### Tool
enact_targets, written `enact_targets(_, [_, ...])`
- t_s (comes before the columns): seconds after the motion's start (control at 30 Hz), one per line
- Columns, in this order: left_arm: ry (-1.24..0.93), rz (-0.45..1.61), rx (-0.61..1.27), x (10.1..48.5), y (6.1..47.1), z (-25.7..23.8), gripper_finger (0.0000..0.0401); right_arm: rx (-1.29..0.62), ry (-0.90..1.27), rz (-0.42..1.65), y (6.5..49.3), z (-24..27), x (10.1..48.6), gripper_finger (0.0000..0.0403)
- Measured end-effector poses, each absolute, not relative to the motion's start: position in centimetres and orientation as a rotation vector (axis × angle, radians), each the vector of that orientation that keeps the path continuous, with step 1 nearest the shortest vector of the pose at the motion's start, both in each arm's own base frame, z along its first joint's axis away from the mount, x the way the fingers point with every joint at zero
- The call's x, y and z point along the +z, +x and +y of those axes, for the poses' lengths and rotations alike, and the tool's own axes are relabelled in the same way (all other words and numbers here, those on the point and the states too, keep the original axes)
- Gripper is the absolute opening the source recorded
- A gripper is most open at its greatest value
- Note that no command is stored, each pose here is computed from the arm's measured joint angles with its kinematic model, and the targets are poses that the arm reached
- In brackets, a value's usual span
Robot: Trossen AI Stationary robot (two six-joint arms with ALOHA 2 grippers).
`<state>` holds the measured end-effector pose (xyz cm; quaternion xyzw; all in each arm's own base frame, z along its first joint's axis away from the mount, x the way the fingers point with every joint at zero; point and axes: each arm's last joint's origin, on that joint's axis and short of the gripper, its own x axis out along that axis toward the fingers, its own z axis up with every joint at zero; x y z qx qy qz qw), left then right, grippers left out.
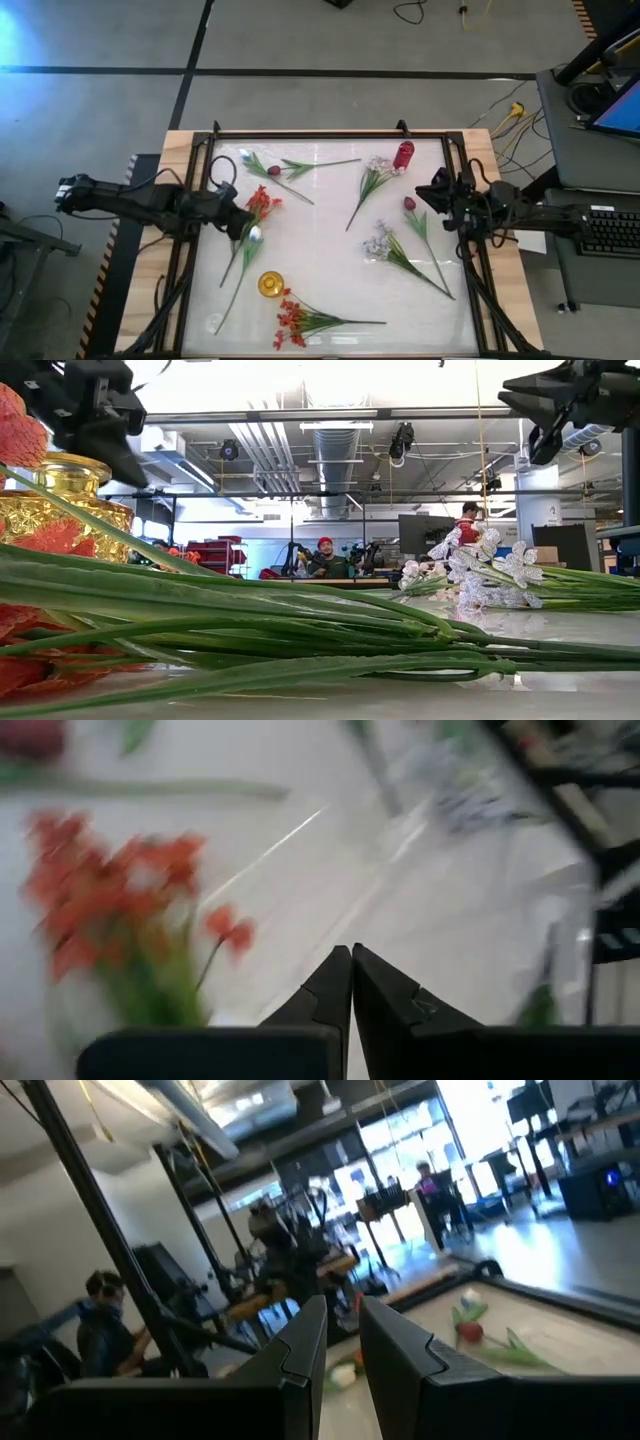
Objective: Sort flowers into vase by color
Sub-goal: Put the top orange flowers into the yellow vase
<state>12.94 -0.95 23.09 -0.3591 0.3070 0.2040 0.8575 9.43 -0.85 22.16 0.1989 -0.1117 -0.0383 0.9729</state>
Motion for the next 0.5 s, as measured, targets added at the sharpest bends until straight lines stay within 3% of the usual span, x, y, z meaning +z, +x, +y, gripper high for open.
enact_targets(0.3, [-0.789,0.867,0.538,22.9,13.9,-1.2,0.0002,-0.189,0.393,0.04,10.2,-1.0,23.7,0.0057])
enact_targets(0.5, [-0.819,1.06,0.577,21.2,14.6,-1.6,0.0037,-0.312,0.352,0.211,11.1,-1.4,25.1,0.0057])
